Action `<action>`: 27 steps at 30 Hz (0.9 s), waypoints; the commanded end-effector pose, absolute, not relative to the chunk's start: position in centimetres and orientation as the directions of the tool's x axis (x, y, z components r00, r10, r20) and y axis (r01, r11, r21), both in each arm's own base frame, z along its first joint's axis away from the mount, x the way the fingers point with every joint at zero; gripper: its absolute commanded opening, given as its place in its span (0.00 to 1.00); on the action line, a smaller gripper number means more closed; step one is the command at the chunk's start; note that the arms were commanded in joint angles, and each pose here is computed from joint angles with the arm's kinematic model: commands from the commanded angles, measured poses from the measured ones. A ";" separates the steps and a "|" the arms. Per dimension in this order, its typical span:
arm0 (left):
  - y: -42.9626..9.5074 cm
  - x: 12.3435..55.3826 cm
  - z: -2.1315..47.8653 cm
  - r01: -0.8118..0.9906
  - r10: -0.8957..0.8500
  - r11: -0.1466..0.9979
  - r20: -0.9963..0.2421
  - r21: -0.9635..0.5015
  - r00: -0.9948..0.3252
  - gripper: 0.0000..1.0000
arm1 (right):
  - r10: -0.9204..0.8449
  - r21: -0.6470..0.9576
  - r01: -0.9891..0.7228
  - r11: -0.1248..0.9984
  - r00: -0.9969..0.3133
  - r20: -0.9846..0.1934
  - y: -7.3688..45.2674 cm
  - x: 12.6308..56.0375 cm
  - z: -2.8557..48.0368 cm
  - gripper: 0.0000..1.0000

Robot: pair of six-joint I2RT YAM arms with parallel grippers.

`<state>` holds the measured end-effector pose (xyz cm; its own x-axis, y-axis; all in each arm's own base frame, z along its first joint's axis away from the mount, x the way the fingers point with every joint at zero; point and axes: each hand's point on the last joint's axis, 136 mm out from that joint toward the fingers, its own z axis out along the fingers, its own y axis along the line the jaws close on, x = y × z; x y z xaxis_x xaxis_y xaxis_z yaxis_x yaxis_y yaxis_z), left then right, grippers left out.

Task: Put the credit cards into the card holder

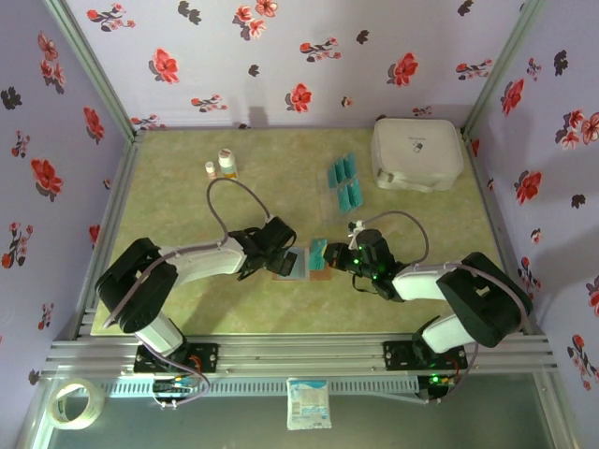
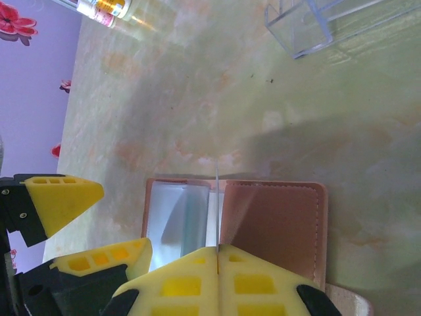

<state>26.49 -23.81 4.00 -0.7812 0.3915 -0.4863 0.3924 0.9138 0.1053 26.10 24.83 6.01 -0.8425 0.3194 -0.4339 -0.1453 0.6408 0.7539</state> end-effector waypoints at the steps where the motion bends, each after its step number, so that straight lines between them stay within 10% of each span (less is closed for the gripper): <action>1: -23.5 26.9 3.9 0.386 0.410 0.909 -0.496 0.154 -0.766 1.00 | 0.321 0.741 -0.135 0.658 -0.840 -0.438 24.3 26.1 5.2 0.00; 27: -20.9 26.1 2.9 0.316 0.378 0.925 -0.469 0.209 -0.798 1.00 | 0.308 0.747 -0.139 0.650 -0.850 -0.426 24.6 26.3 5.5 0.00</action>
<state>26.83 -22.41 3.67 -0.7846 0.3705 -0.4971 0.3362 0.9279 0.1608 25.94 24.59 4.98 -0.8518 0.3145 -0.4190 -0.1286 0.6498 0.7492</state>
